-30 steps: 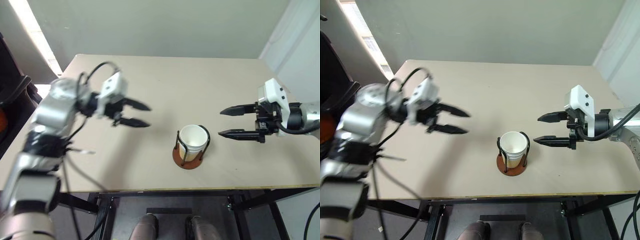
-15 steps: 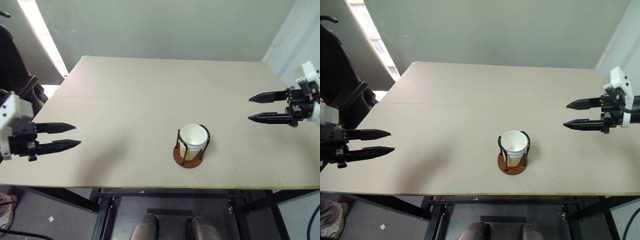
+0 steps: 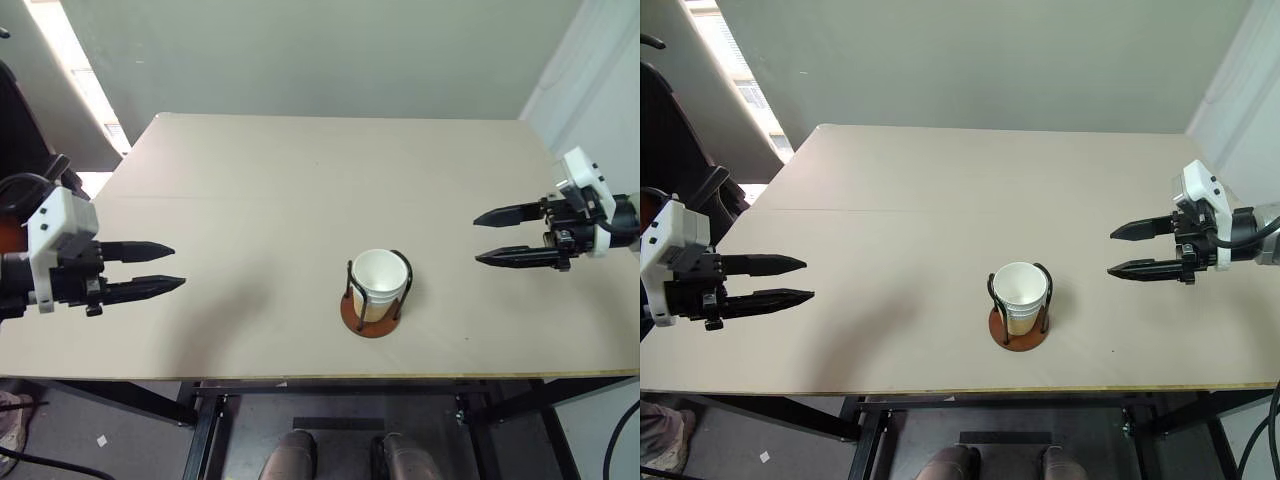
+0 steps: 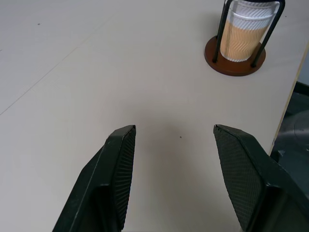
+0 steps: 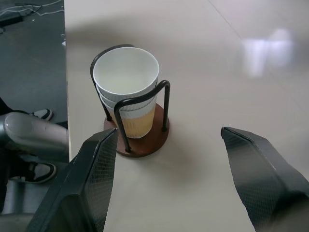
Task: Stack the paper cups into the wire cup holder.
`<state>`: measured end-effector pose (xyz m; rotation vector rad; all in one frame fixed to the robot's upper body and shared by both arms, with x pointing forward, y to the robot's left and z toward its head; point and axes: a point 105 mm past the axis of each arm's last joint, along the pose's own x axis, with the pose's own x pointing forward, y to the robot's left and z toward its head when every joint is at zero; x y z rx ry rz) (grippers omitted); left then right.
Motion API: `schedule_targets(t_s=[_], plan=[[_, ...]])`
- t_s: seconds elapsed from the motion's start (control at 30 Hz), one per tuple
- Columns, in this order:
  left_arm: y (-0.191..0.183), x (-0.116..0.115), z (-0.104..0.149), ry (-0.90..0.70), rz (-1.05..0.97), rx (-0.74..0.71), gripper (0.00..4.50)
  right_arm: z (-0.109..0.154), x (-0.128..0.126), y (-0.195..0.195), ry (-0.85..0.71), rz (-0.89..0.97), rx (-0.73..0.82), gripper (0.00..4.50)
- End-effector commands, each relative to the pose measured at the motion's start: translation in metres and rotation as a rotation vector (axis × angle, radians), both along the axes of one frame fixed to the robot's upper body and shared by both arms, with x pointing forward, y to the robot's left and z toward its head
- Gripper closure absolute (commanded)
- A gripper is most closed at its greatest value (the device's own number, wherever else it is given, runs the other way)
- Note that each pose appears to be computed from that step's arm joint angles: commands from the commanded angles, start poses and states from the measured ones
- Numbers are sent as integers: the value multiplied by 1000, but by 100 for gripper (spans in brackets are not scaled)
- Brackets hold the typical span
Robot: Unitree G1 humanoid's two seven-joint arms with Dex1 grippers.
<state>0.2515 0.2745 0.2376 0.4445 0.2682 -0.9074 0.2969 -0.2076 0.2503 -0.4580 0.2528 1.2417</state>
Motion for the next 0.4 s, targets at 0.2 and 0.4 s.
schedule_targets(t_s=[0.2, 0.4], plan=[[-3, 2, 4, -24, -4, 28, 176, 15, -5, 0, -54, 10, -6, 97], [-2, 1, 3, -19, 3, 27, 176, 12, -2, 1, -50, 15, -12, 97]])
